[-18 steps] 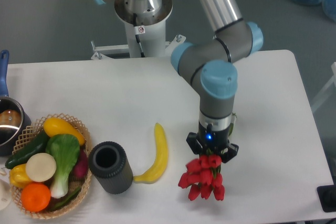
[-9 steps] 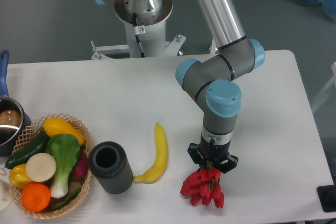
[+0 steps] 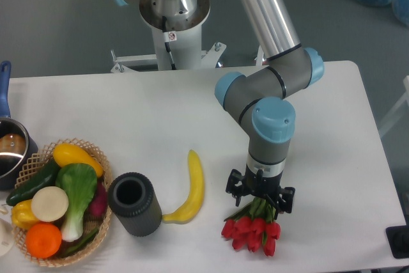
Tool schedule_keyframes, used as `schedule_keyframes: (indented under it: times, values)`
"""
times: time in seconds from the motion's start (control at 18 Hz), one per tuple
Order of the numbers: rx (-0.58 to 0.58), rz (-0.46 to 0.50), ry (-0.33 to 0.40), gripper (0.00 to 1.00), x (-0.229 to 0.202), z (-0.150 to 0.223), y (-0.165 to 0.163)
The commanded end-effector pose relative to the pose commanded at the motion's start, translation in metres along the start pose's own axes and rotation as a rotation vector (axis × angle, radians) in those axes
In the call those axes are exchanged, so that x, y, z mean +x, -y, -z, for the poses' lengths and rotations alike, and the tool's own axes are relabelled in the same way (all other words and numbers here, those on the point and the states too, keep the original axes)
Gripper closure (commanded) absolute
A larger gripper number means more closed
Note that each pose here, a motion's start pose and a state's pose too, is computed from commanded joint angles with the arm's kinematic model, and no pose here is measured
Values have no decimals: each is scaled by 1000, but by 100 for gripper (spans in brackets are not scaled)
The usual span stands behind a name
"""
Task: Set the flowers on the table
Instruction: 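Open the gripper to release the tulips onto the table, then raise the open gripper up away from the tulips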
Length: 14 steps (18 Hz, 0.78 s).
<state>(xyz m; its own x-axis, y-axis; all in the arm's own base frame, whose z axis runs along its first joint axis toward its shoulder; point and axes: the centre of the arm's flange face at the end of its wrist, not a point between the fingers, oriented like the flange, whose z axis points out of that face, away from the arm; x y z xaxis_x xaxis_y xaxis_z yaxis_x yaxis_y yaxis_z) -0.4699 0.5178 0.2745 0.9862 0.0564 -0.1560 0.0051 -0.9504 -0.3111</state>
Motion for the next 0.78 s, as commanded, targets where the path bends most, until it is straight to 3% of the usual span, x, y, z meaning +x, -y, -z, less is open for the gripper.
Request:
schedule_keyframes:
  times: [0.33, 0.5, 0.78]
  values:
    - [62, 12, 104, 0, -7, 92, -6]
    - [55, -18, 152, 0, 5, 138, -31]
    - [8, -194, 152, 0, 8, 167, -76]
